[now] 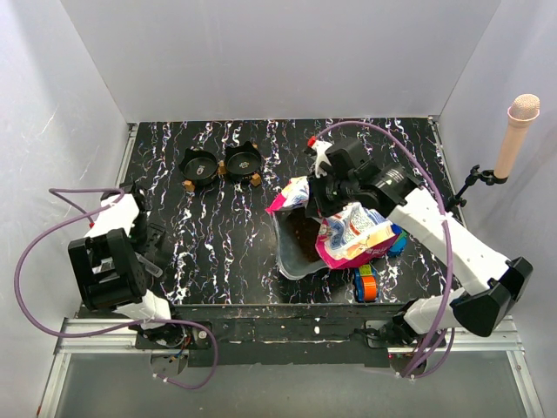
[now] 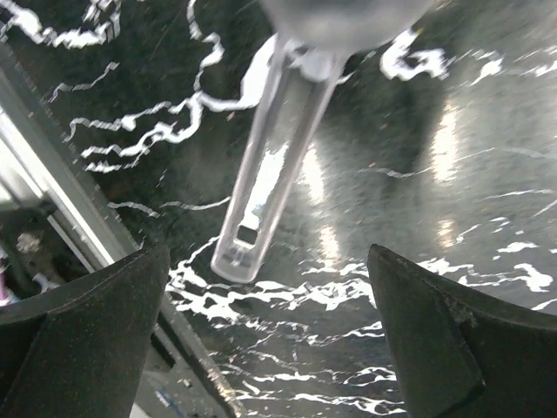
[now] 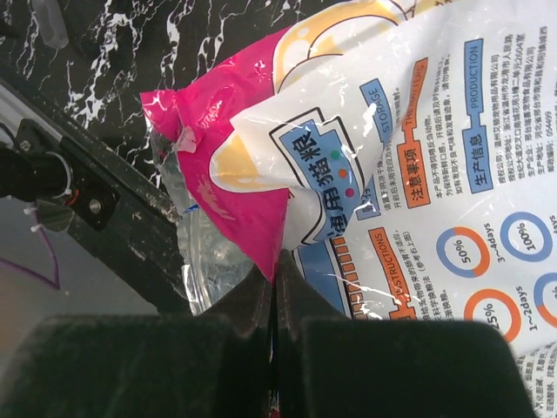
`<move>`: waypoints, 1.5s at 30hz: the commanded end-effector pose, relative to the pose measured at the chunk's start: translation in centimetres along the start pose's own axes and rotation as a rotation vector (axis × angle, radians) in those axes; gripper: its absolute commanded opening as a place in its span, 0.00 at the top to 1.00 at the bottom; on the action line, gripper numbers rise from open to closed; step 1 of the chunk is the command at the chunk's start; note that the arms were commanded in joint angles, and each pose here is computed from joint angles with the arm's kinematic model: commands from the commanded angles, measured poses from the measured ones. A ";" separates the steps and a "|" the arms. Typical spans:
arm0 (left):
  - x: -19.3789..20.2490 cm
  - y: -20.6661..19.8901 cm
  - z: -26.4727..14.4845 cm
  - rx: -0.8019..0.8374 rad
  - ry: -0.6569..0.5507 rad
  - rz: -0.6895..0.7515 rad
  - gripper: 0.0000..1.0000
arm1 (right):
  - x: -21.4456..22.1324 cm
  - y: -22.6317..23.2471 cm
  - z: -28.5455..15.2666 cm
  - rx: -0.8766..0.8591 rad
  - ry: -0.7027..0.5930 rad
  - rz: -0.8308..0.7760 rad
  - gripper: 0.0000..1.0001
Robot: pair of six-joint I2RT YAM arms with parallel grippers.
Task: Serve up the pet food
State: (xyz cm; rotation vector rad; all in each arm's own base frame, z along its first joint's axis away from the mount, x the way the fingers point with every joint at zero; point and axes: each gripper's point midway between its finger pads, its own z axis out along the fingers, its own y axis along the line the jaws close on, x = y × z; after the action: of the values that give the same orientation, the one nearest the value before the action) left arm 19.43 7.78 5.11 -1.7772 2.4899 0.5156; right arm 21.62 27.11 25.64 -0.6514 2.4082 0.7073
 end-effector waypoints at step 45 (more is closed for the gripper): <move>22.7 -5.9 -6.3 0.607 -0.032 0.927 0.41 | -3.7 2.9 -3.6 -0.107 -0.166 -0.051 0.99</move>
State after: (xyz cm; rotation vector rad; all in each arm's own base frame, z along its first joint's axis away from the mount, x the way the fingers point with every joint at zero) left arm 16.25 -16.60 2.18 -0.4423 2.9662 -0.2086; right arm 21.44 27.23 26.86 -0.6837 2.3943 0.7170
